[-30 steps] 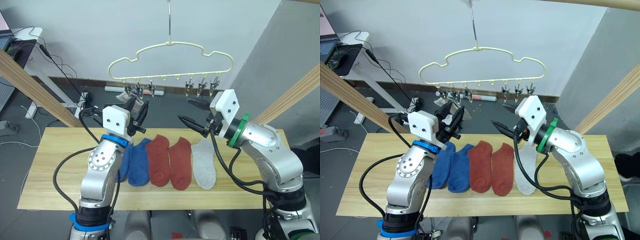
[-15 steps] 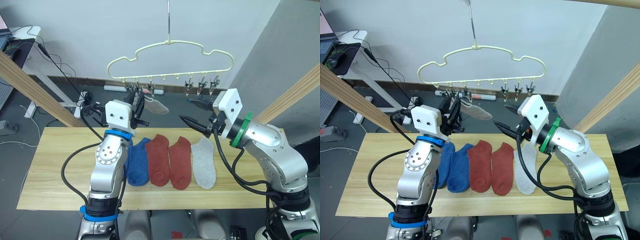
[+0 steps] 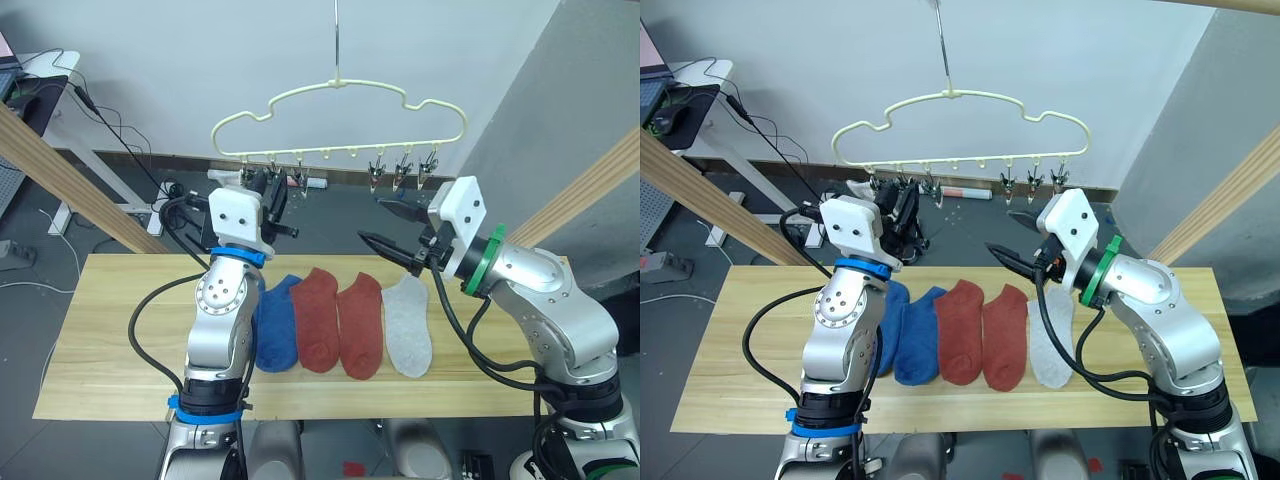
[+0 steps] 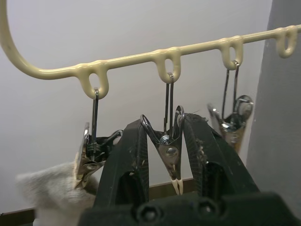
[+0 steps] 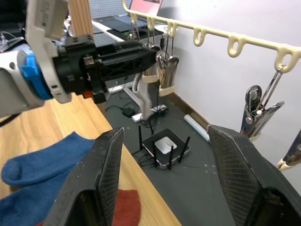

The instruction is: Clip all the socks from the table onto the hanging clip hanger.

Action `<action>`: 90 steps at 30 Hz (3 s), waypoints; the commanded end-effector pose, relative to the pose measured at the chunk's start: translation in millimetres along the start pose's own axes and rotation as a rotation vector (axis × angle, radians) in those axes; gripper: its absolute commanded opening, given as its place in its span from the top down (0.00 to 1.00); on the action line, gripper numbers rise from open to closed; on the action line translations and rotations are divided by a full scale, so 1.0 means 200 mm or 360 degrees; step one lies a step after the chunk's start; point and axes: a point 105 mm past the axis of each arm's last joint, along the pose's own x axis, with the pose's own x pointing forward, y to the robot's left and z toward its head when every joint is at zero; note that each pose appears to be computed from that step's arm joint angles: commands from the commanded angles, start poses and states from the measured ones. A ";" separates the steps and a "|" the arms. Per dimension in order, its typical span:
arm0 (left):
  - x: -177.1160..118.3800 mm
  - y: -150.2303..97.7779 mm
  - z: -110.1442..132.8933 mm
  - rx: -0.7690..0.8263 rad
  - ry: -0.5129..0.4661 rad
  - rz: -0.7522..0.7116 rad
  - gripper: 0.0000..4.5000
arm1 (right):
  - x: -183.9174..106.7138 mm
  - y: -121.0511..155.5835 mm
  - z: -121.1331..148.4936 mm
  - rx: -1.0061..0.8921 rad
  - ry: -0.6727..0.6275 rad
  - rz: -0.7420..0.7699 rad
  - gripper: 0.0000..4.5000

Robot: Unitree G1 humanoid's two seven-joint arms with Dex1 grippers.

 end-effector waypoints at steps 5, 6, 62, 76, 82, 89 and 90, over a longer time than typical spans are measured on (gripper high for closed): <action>0.01 -0.01 0.08 -0.0006 -0.0105 0.0006 0.72 | -0.02 0.02 0.07 -0.0057 -0.0076 0.0028 0.34; 0.01 -0.01 0.08 -0.0012 -0.0107 0.0003 0.72 | -0.02 0.02 0.07 -0.0055 -0.0074 0.0030 0.34; 0.01 -0.02 0.17 -0.0123 0.0014 -0.0331 0.94 | -0.15 -0.04 -0.91 0.0318 0.0727 -0.0855 0.00; 0.00 0.01 0.18 -0.0184 0.0114 -0.0421 0.94 | -0.13 -0.04 -1.01 0.0462 0.0760 -0.0909 0.68; 0.00 0.00 0.21 -0.0256 0.0139 -0.0492 0.94 | -0.03 -0.01 -0.85 0.0270 0.0601 -0.0708 1.00; 0.00 0.00 0.23 -0.0311 0.0175 -0.0538 0.94 | 0.23 0.09 -0.54 -0.0005 0.0353 -0.0338 1.00; 0.00 0.00 0.23 -0.0318 0.0181 -0.0539 0.94 | 0.29 0.11 -0.48 -0.0041 0.0306 -0.0283 1.00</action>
